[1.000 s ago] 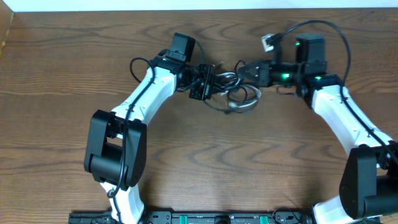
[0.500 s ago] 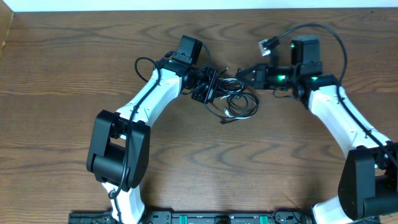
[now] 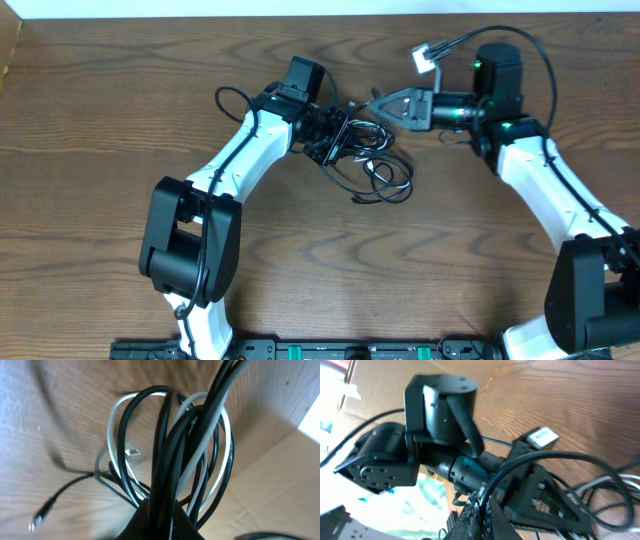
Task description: Untangle cables
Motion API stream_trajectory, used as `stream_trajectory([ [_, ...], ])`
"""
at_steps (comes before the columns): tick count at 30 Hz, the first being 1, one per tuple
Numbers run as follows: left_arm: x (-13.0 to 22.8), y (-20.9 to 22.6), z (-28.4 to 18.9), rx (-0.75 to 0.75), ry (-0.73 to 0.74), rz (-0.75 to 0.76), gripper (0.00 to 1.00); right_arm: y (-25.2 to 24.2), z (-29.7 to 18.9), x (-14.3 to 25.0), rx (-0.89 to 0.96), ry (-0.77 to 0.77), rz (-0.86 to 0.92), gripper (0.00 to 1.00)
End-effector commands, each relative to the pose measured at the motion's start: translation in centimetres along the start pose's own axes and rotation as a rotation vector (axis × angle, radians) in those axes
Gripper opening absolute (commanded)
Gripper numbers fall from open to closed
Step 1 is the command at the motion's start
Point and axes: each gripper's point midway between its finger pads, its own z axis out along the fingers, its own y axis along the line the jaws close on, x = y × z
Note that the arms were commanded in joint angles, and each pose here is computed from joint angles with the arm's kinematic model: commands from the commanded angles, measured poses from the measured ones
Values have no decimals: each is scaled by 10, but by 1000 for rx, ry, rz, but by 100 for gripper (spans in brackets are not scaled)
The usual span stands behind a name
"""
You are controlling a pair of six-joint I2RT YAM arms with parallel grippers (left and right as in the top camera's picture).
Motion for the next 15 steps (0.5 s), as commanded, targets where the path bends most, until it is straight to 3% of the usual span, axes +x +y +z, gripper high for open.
stream_trajectory([
  [1, -2, 4, 3, -13, -1, 258, 8, 7, -15, -10, -4, -24, -6, 1],
  [6, 14, -5, 2, 57, 77, 639, 8, 3, -24, -14, 2, -40, -60, 1],
  [7, 16, -5, 2, 64, 88, 674, 13, 2, -26, -15, 5, -44, -66, 1],
  [8, 18, -4, 2, 67, 97, 693, 27, 1, -28, -17, 8, -50, -66, 1],
  [11, 21, -4, 1, 73, 112, 714, 53, -4, -36, -21, 20, -69, -66, 1],
  [15, 25, -9, -2, 101, 136, 717, 78, -8, -43, -25, 31, -85, -71, 1],
])
